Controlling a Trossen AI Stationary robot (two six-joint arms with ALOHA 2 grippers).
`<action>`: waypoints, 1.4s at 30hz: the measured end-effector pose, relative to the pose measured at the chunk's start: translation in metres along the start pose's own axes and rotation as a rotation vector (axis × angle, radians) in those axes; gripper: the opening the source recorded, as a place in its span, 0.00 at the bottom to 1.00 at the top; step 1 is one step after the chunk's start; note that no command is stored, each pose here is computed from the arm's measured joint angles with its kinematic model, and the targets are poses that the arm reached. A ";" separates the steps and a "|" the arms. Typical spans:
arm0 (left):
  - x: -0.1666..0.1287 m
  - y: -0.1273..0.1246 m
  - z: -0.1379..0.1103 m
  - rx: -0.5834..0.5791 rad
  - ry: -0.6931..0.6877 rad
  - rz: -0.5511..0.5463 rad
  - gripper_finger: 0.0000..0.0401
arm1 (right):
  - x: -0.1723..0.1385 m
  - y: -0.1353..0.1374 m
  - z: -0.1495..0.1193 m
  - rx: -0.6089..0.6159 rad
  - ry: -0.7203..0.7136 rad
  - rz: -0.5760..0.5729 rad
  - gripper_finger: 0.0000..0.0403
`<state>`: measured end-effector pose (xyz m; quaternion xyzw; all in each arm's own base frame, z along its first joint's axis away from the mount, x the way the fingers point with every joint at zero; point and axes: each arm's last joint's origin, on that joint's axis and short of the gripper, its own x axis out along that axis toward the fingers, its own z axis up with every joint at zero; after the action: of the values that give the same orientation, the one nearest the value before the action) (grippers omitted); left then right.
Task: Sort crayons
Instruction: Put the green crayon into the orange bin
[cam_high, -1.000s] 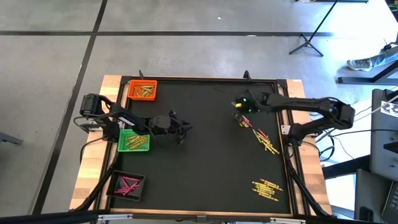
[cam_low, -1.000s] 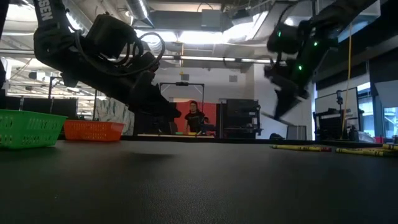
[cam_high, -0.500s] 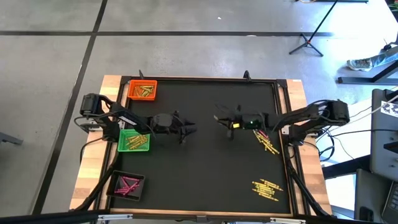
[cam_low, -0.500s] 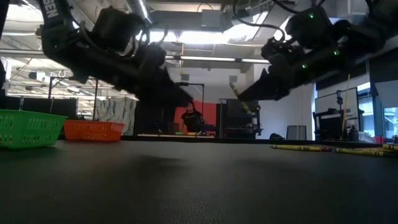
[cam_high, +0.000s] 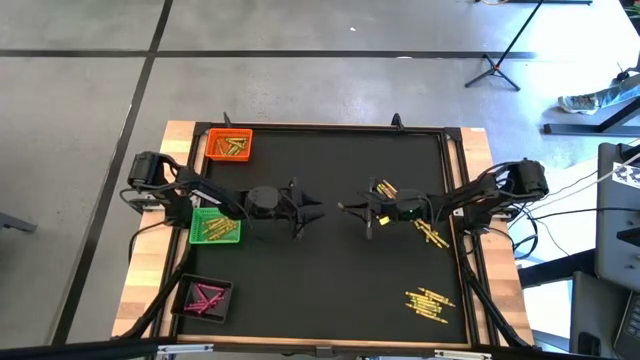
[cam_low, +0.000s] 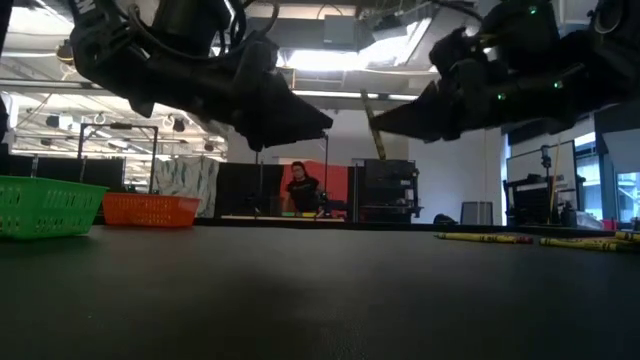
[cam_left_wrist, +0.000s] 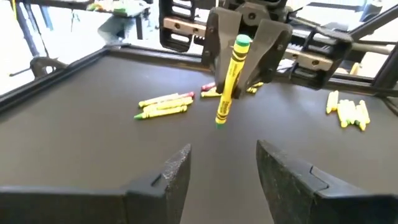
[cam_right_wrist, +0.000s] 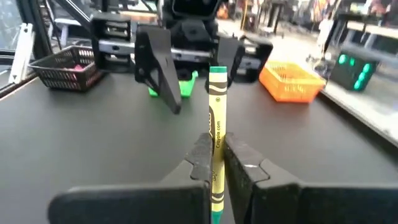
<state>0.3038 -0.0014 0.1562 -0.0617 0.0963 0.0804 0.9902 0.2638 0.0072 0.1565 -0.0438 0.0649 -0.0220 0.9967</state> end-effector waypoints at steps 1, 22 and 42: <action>0.000 -0.002 0.001 0.005 -0.008 -0.004 0.41 | 0.000 0.002 0.002 -0.011 -0.016 0.006 0.05; 0.009 -0.028 0.012 0.067 -0.106 -0.080 0.41 | 0.024 0.018 0.004 -0.066 -0.049 0.081 0.05; 0.016 -0.036 0.010 0.120 -0.113 -0.064 0.15 | 0.034 0.024 0.007 -0.092 -0.033 0.085 0.05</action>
<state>0.3268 -0.0328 0.1664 -0.0005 0.0431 0.0460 0.9980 0.2992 0.0302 0.1566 -0.0871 0.0511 0.0239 0.9946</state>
